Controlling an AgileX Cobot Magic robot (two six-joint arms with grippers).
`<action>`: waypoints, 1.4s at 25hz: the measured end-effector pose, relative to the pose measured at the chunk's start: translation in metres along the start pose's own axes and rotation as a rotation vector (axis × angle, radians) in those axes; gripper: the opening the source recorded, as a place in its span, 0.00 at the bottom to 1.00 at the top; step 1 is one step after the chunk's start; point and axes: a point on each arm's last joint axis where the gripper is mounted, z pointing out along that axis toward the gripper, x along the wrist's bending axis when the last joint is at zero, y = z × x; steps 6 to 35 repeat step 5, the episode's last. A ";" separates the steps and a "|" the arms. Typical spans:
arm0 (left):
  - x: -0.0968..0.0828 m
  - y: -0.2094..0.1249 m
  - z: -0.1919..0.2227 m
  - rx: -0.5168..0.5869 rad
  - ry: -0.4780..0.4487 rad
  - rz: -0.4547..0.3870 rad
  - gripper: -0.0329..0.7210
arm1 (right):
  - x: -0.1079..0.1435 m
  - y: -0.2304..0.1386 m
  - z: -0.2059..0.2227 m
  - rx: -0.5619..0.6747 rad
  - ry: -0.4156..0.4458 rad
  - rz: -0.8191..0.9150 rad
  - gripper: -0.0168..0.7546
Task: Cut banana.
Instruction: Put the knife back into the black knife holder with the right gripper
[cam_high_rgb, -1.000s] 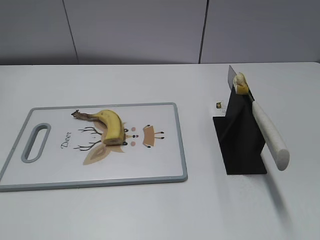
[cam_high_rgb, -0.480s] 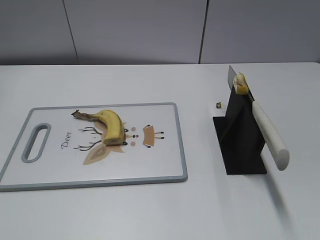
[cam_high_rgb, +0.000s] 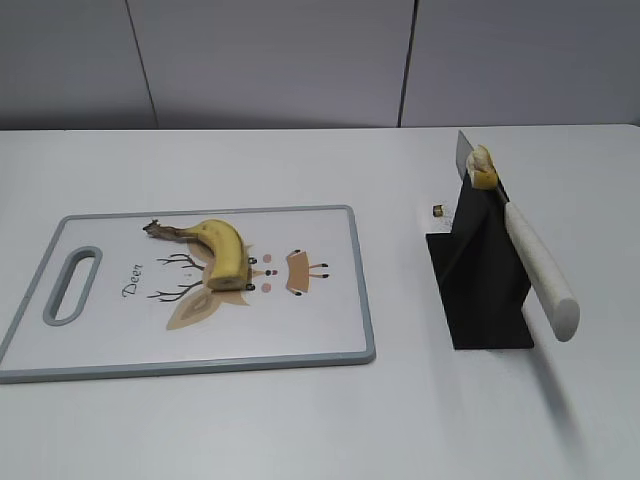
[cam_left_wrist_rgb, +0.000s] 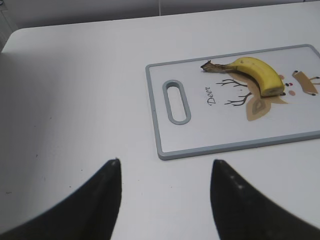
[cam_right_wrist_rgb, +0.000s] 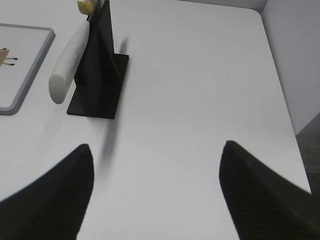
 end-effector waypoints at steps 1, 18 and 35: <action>0.000 0.000 0.000 0.000 0.000 0.000 0.78 | 0.000 0.000 0.000 0.000 0.000 0.000 0.79; 0.000 0.000 0.000 0.000 0.000 0.000 0.78 | 0.000 0.000 0.000 0.000 0.000 0.000 0.79; 0.000 0.000 0.000 0.000 0.000 0.000 0.78 | 0.000 0.000 0.000 0.000 0.000 0.000 0.79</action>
